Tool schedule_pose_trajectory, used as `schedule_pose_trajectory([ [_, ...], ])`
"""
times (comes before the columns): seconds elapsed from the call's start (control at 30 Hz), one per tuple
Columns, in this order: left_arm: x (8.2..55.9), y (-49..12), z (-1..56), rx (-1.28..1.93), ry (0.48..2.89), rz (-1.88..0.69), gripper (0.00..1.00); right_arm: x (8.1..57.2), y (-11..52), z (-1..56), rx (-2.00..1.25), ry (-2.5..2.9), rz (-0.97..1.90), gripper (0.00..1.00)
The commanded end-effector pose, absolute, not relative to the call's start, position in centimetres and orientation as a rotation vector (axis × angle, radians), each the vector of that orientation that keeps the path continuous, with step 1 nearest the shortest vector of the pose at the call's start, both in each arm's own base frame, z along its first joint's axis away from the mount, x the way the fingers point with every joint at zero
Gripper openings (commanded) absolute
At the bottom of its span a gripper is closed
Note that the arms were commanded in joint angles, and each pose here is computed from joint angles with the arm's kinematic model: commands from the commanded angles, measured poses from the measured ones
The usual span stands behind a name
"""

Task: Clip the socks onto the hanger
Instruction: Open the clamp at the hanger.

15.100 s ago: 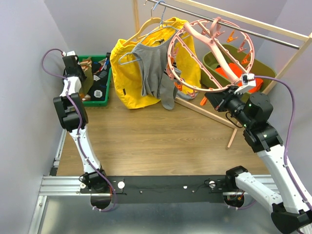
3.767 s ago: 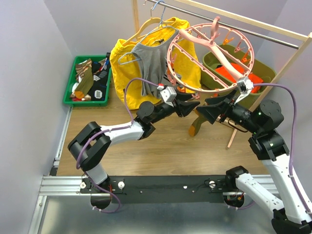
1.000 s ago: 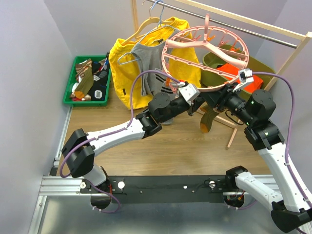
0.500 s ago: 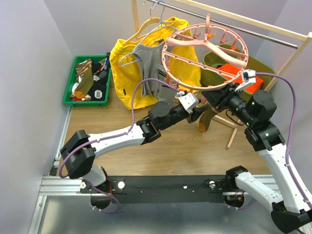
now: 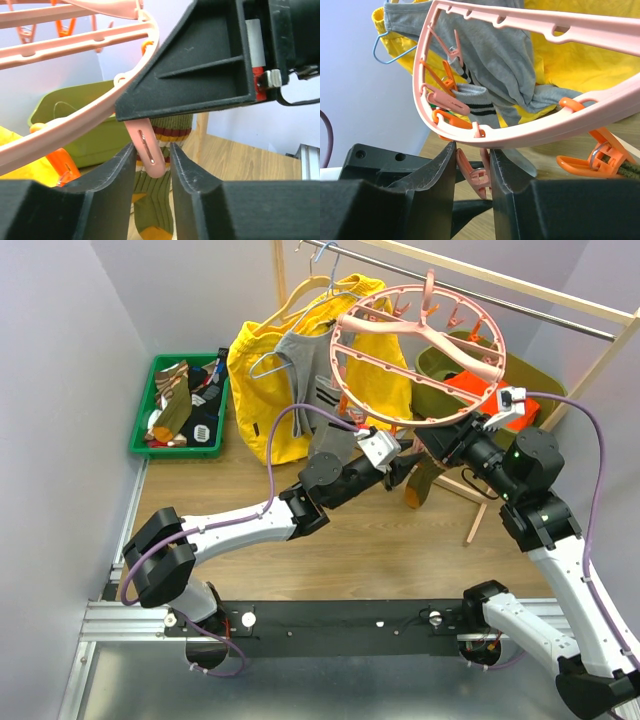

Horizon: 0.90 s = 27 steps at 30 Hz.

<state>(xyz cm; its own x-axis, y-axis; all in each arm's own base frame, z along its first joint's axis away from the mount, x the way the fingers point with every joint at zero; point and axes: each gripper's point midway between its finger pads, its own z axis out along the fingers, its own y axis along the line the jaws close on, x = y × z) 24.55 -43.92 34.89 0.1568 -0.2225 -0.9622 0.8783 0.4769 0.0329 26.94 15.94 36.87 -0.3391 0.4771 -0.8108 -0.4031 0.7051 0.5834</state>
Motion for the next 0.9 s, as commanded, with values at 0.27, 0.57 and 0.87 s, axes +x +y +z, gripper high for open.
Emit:
schedule_pose_trajectory([
  [0.27, 24.8, -43.5, 37.4, 0.65, 1.102, -0.872, 0.0, 26.2, 15.7, 36.6, 0.079, 1.691, 0.913, 0.2],
  [0.57, 24.9, -43.8, 37.2, 0.695, 1.16, -0.859, 0.0, 25.9, 15.9, 37.2, 0.008, 1.688, 0.888, 0.45],
  [0.87, 24.8, -44.3, 36.5, 0.738, 1.219, -0.848, 0.0, 25.9, 16.1, 37.7, -0.036, 1.673, 0.887, 0.54],
])
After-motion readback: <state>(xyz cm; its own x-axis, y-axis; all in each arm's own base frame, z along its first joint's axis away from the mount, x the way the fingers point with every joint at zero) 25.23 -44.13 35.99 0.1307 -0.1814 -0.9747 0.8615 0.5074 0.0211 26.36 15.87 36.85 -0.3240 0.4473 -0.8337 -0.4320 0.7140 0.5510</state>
